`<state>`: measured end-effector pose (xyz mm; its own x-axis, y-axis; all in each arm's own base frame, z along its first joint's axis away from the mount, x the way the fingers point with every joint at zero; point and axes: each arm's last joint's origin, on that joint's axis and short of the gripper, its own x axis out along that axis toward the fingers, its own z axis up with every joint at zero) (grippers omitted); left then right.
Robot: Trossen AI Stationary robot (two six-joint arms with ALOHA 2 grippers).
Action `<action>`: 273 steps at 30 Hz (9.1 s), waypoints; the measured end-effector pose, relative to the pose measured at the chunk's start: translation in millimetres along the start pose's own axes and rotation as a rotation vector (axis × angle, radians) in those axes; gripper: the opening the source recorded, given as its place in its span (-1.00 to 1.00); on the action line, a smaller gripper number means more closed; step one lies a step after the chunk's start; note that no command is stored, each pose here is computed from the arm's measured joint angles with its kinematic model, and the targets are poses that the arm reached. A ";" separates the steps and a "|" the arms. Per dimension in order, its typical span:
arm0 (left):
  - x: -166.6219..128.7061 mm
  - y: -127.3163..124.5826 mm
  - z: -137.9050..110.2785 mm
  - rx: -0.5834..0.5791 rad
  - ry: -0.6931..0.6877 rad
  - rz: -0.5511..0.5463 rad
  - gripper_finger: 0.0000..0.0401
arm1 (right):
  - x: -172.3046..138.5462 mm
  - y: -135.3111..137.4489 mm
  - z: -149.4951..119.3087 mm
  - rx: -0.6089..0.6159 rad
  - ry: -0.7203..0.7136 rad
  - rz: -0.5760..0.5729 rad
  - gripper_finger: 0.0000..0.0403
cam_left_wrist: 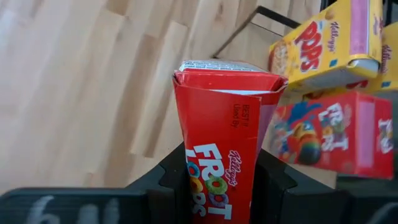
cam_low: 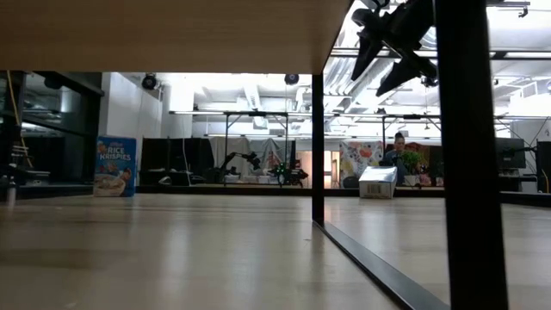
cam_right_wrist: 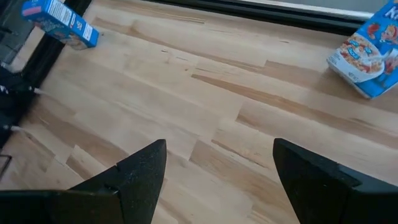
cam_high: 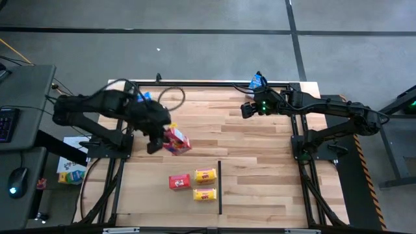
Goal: Stack cereal on shelf
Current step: Put the red cereal box on the shelf aligned with the red cereal box
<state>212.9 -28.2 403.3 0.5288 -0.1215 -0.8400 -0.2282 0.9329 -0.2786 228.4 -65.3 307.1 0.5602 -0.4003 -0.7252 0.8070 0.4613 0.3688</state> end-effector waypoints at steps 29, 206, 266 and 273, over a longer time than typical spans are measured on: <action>33.8 -61.5 -16.3 -0.081 0.099 -0.062 -0.48 | 0.0 -0.6 -0.9 -0.146 0.015 0.000 0.42; 60.9 -35.0 -118.7 -0.062 -0.031 -0.093 -1.00 | 2.4 -3.5 -2.2 -0.073 -0.015 -0.054 0.42; 47.3 4.9 -3.9 0.113 -0.312 0.025 -1.00 | -65.3 80.6 -52.1 -0.283 0.157 0.564 -0.88; 41.0 -19.5 26.2 0.127 -0.148 0.016 -1.00 | -102.0 79.1 -40.8 -0.337 0.113 0.441 -0.99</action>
<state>260.4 -42.5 386.5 0.6426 -0.0639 -0.7635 -0.1372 0.9708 -0.1968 227.4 44.3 386.5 0.7925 -0.0338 -0.6090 0.3863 0.8005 0.4583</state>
